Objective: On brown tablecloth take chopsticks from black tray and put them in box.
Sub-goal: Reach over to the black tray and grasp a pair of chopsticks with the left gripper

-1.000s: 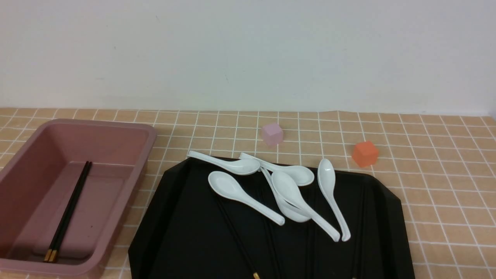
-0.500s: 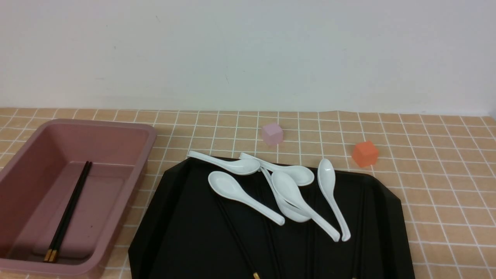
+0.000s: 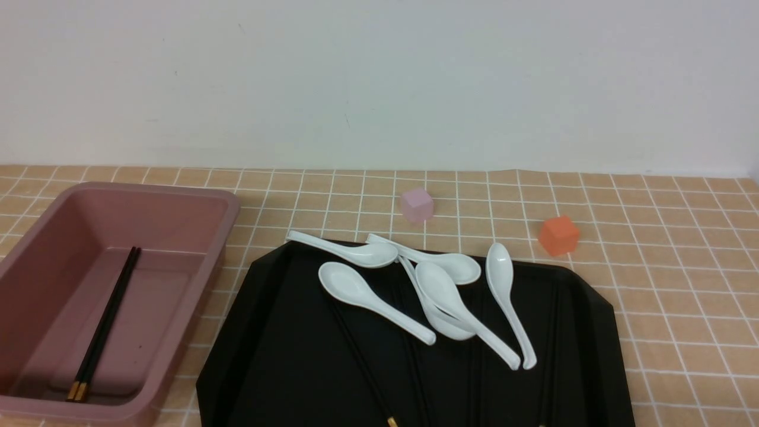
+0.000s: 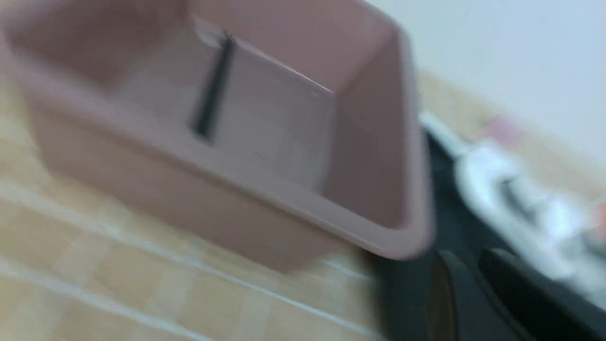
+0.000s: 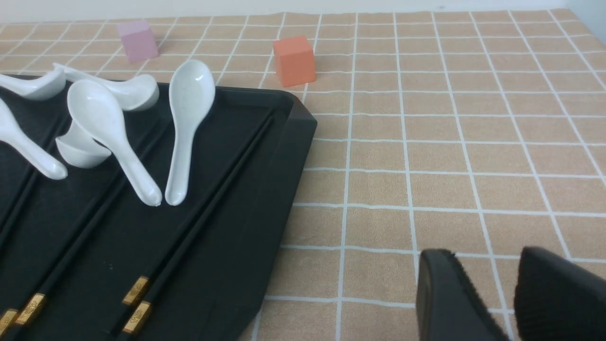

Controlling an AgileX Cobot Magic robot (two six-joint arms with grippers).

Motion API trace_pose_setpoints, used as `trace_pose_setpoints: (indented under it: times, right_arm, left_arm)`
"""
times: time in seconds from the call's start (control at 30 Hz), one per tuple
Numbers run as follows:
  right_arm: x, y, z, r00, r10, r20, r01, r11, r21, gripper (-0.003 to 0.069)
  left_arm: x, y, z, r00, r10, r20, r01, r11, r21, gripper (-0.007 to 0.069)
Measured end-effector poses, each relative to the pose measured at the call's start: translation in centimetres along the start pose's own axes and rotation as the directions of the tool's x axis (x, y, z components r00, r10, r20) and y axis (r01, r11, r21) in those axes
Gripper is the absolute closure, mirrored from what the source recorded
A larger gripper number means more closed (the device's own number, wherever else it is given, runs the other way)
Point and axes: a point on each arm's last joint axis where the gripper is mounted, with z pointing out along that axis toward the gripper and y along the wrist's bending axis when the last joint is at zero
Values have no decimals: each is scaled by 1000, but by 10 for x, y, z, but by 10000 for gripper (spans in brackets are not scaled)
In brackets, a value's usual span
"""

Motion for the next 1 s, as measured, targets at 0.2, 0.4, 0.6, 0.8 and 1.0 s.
trace_pose_setpoints:
  times: [0.2,0.4,0.6,0.8,1.0]
  right_arm:
    - [0,0,0,1000,0,0,0,1000,0,419]
    - [0,0,0,1000,0,0,0,1000,0,419]
    - [0,0,0,1000,0,0,0,1000,0,419]
    - [0,0,0,1000,0,0,0,1000,0,419]
    - [0,0,0,1000,0,0,0,1000,0,419]
  left_arm:
    - [3,-9,-1,826,-556,-87,562,825,59,538]
    - [0,-15,-1,625,-771,-124,781,616,106,532]
    - [-42,-51,-20,715,-693,-90,686,672,277,617]
    - [-77,-98,2,877,-389,-281,403,915,-9,638]
    - [-76,-100,63,576,-135,-806,-163,947,-276,638]
